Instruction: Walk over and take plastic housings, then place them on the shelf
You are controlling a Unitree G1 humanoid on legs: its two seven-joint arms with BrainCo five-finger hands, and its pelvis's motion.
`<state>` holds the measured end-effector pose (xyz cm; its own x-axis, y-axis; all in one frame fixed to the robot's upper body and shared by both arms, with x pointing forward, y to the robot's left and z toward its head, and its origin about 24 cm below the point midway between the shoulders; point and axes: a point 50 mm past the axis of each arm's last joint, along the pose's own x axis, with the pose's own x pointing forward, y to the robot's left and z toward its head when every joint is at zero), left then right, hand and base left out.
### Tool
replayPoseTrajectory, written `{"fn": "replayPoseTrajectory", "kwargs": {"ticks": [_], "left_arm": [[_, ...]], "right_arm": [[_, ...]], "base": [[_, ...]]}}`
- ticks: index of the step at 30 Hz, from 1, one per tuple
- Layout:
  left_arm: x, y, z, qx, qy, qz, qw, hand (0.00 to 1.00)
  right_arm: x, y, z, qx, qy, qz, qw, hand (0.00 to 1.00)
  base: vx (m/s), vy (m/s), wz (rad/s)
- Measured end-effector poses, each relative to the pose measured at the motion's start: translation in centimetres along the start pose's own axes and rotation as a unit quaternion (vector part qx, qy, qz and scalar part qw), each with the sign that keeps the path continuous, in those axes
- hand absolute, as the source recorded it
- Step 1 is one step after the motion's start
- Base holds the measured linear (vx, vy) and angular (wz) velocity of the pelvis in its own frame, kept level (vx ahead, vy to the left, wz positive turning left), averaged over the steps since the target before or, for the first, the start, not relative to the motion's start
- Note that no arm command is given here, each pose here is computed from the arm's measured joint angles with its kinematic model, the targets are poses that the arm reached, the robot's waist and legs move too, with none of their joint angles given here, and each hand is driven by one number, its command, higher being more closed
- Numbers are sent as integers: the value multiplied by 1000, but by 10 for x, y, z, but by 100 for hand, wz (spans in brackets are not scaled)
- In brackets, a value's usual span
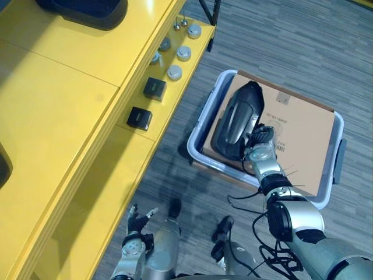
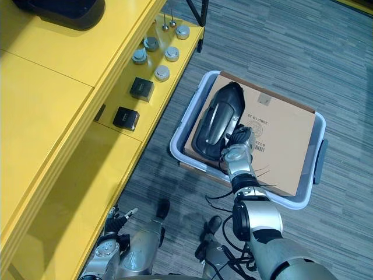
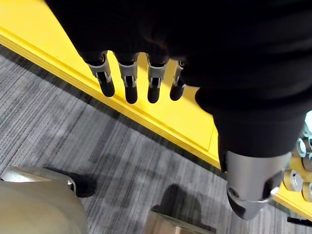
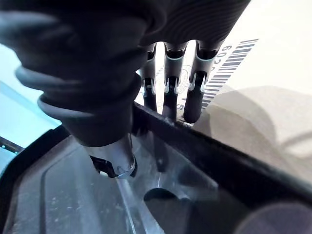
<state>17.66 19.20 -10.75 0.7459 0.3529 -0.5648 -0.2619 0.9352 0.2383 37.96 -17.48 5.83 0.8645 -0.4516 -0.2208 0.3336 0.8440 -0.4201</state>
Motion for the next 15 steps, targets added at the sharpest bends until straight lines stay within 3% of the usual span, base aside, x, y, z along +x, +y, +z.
{"fn": "replayPoseTrajectory", "kwargs": {"ticks": [15], "left_arm": [[1,7,-3,3,6,1,1000,0]], "right_arm": [[-4,9,3,25,-6,27,999,100]], "base": [[-26,-1,-1]]}}
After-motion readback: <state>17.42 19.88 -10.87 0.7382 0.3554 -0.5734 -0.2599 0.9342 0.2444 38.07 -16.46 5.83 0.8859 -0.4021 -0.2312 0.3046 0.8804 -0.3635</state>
